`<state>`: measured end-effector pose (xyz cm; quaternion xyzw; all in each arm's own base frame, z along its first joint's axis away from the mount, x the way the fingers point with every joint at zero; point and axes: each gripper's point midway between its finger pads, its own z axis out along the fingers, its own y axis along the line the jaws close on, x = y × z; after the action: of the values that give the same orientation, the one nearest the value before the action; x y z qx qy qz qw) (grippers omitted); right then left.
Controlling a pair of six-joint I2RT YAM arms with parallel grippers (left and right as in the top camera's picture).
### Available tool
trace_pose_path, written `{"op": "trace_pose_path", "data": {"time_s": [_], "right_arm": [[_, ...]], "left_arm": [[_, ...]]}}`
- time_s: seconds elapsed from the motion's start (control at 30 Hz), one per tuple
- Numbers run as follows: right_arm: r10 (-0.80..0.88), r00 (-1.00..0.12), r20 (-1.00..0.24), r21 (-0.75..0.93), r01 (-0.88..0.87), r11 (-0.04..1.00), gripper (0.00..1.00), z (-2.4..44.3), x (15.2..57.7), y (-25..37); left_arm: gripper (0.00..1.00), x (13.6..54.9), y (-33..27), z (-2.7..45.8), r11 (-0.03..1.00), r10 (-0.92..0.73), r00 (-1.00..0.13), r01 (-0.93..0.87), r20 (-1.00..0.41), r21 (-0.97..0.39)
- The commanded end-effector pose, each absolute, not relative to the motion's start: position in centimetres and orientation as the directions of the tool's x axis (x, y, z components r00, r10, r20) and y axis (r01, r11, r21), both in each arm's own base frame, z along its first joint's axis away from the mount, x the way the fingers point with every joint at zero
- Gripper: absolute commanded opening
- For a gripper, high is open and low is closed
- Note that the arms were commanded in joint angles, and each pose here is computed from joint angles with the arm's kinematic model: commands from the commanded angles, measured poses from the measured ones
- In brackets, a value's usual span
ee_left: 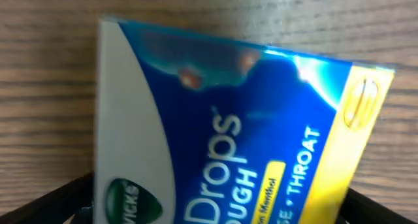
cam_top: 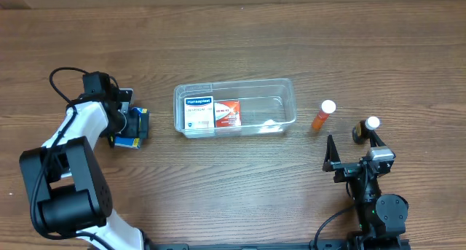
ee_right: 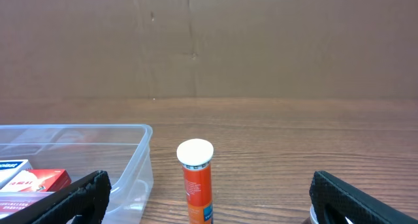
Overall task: Pack container
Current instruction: 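Move left gripper to the blue VapoDrops box and grasp it, then lower the VapoDrops box with left gripper into the container's right side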
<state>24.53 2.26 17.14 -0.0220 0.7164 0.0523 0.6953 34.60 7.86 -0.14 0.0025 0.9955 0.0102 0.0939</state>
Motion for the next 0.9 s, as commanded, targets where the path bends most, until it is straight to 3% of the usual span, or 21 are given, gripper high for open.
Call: {"op": "trace_pose_path", "data": {"time_s": [0.0, 0.07, 0.1, 0.2, 0.47, 0.7, 0.87], "right_arm": [[0.038, -0.027, -0.999, 0.04, -0.105, 0.994, 1.0, 17.0, 24.5, 2.3], [0.038, -0.027, -0.999, 0.041, -0.105, 0.994, 1.0, 17.0, 24.5, 2.3], [0.038, -0.027, -0.999, 0.041, -0.105, 0.994, 1.0, 17.0, 24.5, 2.3], [0.038, -0.027, -0.999, 0.04, -0.105, 0.994, 1.0, 17.0, 24.5, 2.3], [0.038, -0.027, -0.999, 0.041, -0.105, 0.994, 1.0, 17.0, 24.5, 2.3], [0.038, -0.027, -0.999, 0.041, -0.105, 0.994, 1.0, 17.0, 24.5, 2.3], [0.038, -0.027, -0.999, 0.041, -0.105, 0.994, 1.0, 17.0, 24.5, 2.3]], "left_arm": [[1.0, 33.8, 8.0, -1.3, 0.999, -0.005, -0.99, -0.011, -0.138, 0.043], [0.96, 33.8, 8.1, -1.3, 0.999, -0.005, -0.99, -0.011, -0.141, 0.044], [0.88, 33.8, 8.1, -1.3, 0.999, -0.005, -0.99, -0.012, -0.141, 0.047], [0.77, 33.8, 8.4, -1.3, 0.998, -0.005, -0.99, -0.014, -0.139, 0.062], [0.73, 35.6, 8.8, 1.5, 0.998, -0.024, -0.988, -0.033, -0.152, 0.061], [0.68, 40.0, 7.8, 9.2, 0.999, 0.014, -0.972, 0.003, -0.236, 0.049], [0.67, 43.9, 0.8, 17.1, 0.982, 0.188, -0.913, 0.172, -0.363, 0.076]]}}
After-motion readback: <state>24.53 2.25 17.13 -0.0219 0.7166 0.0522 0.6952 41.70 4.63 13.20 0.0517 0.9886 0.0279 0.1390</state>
